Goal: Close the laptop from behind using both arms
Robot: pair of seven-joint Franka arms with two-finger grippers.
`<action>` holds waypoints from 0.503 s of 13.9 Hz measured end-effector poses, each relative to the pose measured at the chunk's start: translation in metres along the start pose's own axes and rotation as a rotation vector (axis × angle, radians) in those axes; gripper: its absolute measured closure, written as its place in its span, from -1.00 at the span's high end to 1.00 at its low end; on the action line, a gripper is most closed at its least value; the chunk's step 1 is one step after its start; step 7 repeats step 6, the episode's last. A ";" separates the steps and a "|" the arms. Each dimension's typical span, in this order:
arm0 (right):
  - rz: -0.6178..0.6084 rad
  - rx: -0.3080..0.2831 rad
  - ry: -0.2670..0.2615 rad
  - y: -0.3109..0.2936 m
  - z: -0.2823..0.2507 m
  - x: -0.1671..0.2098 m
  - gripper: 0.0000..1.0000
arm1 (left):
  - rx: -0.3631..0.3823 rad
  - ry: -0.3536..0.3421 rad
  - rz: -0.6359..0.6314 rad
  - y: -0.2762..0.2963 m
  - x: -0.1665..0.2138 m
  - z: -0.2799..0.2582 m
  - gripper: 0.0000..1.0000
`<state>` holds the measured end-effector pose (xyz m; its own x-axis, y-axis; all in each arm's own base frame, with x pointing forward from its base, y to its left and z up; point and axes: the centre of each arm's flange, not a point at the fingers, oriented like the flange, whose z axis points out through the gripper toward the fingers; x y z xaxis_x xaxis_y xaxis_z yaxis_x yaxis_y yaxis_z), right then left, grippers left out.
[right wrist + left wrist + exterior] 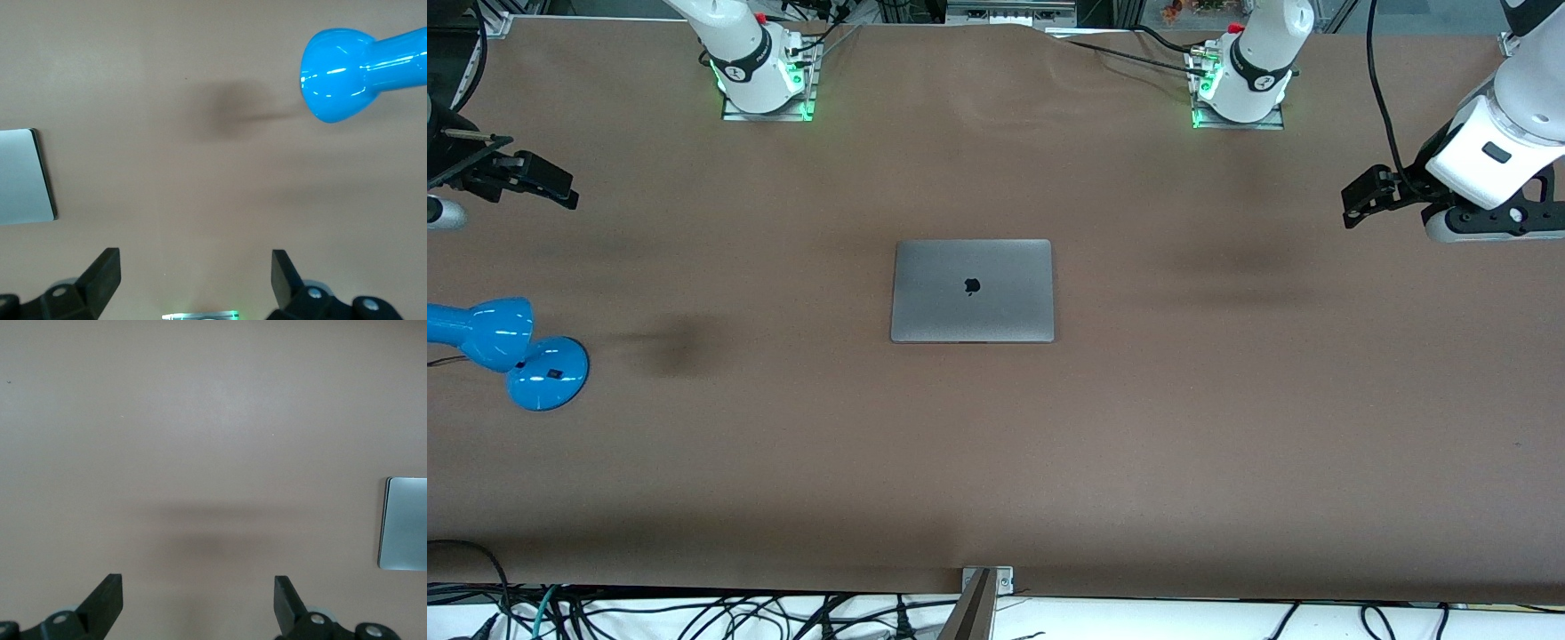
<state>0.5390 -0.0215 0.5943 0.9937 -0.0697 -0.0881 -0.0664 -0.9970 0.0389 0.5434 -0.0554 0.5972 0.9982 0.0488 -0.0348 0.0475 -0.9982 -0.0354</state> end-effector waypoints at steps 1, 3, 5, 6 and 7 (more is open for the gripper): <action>0.000 0.000 0.000 0.000 0.000 0.000 1.00 | 0.000 0.000 0.000 0.000 0.000 0.000 1.00; 0.000 0.000 0.000 0.000 0.000 0.000 1.00 | 0.000 -0.005 -0.001 -0.001 0.001 0.002 1.00; 0.000 0.000 0.000 0.000 0.000 0.000 1.00 | 0.000 -0.013 -0.002 -0.001 0.003 0.006 1.00; 0.000 0.000 -0.001 0.000 0.000 0.000 1.00 | 0.000 -0.015 -0.003 -0.002 0.004 0.007 1.00; 0.000 0.000 -0.001 0.000 0.000 0.000 1.00 | 0.000 -0.015 -0.003 -0.002 0.004 0.007 1.00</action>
